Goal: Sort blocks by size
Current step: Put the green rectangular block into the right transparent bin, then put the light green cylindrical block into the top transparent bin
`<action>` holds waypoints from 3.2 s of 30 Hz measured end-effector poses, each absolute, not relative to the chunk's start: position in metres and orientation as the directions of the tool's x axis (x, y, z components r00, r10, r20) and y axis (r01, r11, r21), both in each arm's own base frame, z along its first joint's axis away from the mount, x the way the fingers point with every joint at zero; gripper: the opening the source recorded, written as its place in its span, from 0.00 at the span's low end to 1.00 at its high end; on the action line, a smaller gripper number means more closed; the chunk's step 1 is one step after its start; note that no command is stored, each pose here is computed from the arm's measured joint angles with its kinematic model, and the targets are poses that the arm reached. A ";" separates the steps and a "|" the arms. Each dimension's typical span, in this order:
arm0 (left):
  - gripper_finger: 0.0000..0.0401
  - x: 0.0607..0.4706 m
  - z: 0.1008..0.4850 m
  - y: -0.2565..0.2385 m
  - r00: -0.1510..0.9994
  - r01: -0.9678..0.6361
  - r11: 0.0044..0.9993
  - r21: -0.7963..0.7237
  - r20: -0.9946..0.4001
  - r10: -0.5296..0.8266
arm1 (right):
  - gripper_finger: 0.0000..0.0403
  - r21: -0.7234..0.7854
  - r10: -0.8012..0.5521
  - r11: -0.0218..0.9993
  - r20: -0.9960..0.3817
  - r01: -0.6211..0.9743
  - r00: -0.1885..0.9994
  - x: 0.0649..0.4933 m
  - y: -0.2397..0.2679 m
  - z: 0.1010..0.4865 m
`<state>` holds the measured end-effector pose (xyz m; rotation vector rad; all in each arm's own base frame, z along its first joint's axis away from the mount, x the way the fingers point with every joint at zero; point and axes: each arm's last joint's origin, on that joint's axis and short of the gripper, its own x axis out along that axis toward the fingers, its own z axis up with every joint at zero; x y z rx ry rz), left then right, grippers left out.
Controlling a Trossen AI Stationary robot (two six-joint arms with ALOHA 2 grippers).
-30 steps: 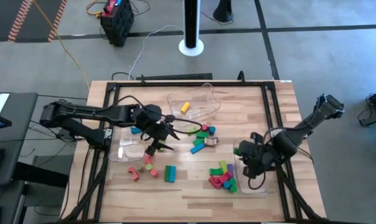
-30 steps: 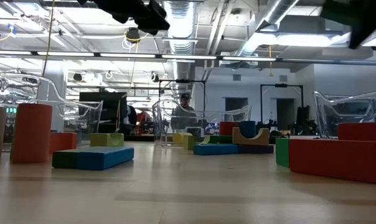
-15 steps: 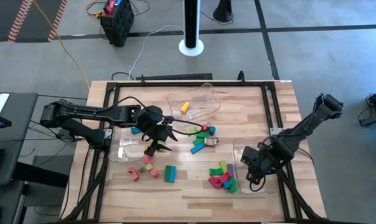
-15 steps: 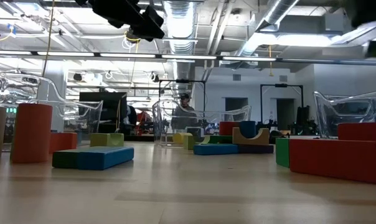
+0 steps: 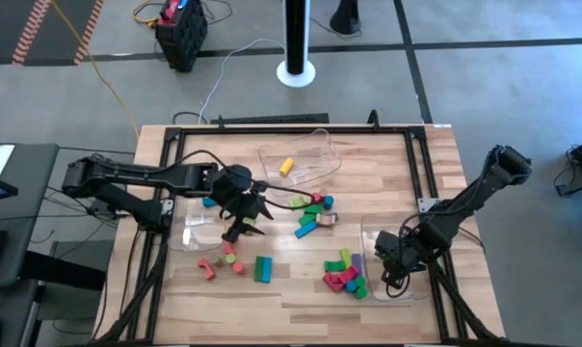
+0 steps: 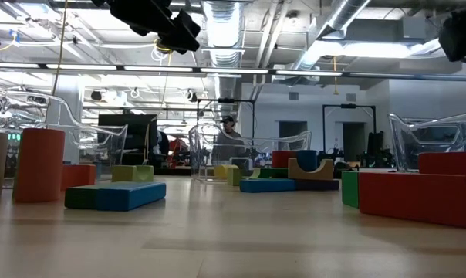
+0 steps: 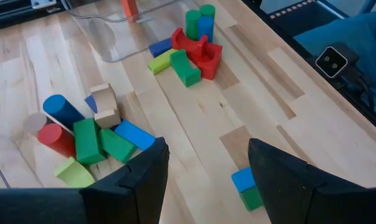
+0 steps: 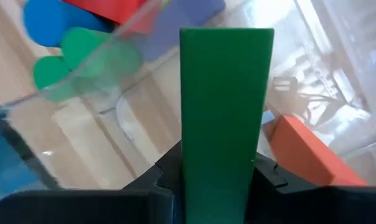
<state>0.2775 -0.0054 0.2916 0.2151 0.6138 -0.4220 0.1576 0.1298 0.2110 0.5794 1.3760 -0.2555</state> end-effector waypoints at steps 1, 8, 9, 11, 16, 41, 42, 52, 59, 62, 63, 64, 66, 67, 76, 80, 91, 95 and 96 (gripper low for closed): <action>0.53 0.277 0.291 -0.006 0.734 0.447 0.892 0.071 -0.599 -0.321 | 0.32 0.240 0.164 0.832 -0.968 0.501 0.192 0.157 0.130 0.209; 0.53 0.277 0.291 -0.011 0.728 0.462 0.884 0.070 -0.600 -0.332 | 0.34 0.252 0.188 0.821 -0.966 0.512 0.175 0.155 0.129 0.198; 0.53 0.277 0.291 -0.011 0.728 0.462 0.884 0.070 -0.600 -0.332 | 0.34 0.253 0.188 0.821 -0.966 0.512 0.175 0.155 0.129 0.198; 0.53 0.277 0.291 -0.011 0.728 0.461 0.885 0.069 -0.600 -0.332 | 0.35 0.254 0.189 0.821 -0.966 0.511 0.176 0.155 0.129 0.198; 0.53 0.277 0.291 -0.011 0.726 0.458 0.887 0.063 -0.602 -0.332 | 0.38 0.256 0.190 0.821 -0.965 0.510 0.178 0.155 0.129 0.198; 0.53 0.277 0.290 -0.010 0.724 0.451 0.890 0.067 -0.610 -0.321 | 0.44 0.275 0.200 0.847 -0.957 0.454 0.208 0.159 0.132 0.207; 0.53 0.277 0.290 -0.010 0.724 0.450 0.890 0.067 -0.610 -0.321 | 0.44 0.279 0.198 0.849 -0.956 0.450 0.219 0.160 0.133 0.210; 0.53 0.276 0.290 -0.010 0.725 0.438 0.896 0.070 -0.618 -0.306 | 0.44 0.300 0.193 0.868 -0.938 0.395 0.288 0.166 0.136 0.226; 0.53 0.276 0.290 -0.010 0.723 0.428 0.902 0.059 -0.620 -0.303 | 0.44 0.286 0.170 0.881 -0.935 0.376 0.312 0.168 0.137 0.234; 0.53 0.275 0.288 -0.011 0.709 0.428 0.903 0.045 -0.636 -0.305 | 0.44 0.286 0.165 0.886 -0.931 0.366 0.327 0.169 0.137 0.236; 0.53 0.274 0.288 -0.012 0.704 0.430 0.902 0.040 -0.641 -0.307 | 0.44 0.287 0.166 0.887 -0.929 0.362 0.330 0.169 0.137 0.237; 0.53 0.274 0.287 -0.013 0.697 0.434 0.900 0.036 -0.647 -0.310 | 0.44 0.287 0.165 0.888 -0.928 0.358 0.333 0.169 0.137 0.237; 0.53 0.272 0.285 -0.017 0.675 0.449 0.893 0.025 -0.664 -0.320 | 0.44 0.282 0.158 0.893 -0.926 0.350 0.343 0.170 0.137 0.238; 0.53 0.271 0.284 -0.020 0.662 0.458 0.889 0.019 -0.674 -0.326 | 0.44 0.278 0.152 0.898 -0.924 0.341 0.352 0.170 0.137 0.240; 0.53 0.259 0.277 -0.051 0.552 0.501 0.864 -0.056 -0.748 -0.369 | 0.44 0.251 0.113 0.932 -0.886 0.262 0.449 0.183 0.131 0.258; 0.53 0.251 0.271 -0.062 0.506 0.449 0.893 -0.033 -0.814 -0.284 | 0.44 0.229 0.095 0.950 -0.861 0.214 0.500 0.191 0.127 0.265; 0.53 0.230 0.230 -0.082 0.396 0.391 0.920 -0.040 -0.895 -0.207 | 0.44 0.189 0.075 0.970 -0.826 0.149 0.559 0.207 0.112 0.269; 0.53 0.224 0.217 -0.086 0.382 0.385 0.922 -0.039 -0.903 -0.198 | 0.44 0.177 0.063 0.972 -0.824 0.151 0.563 0.210 0.107 0.270; 0.53 0.223 0.215 -0.086 0.384 0.383 0.923 -0.032 -0.903 -0.191 | 0.44 0.175 0.060 0.973 -0.823 0.150 0.565 0.210 0.106 0.270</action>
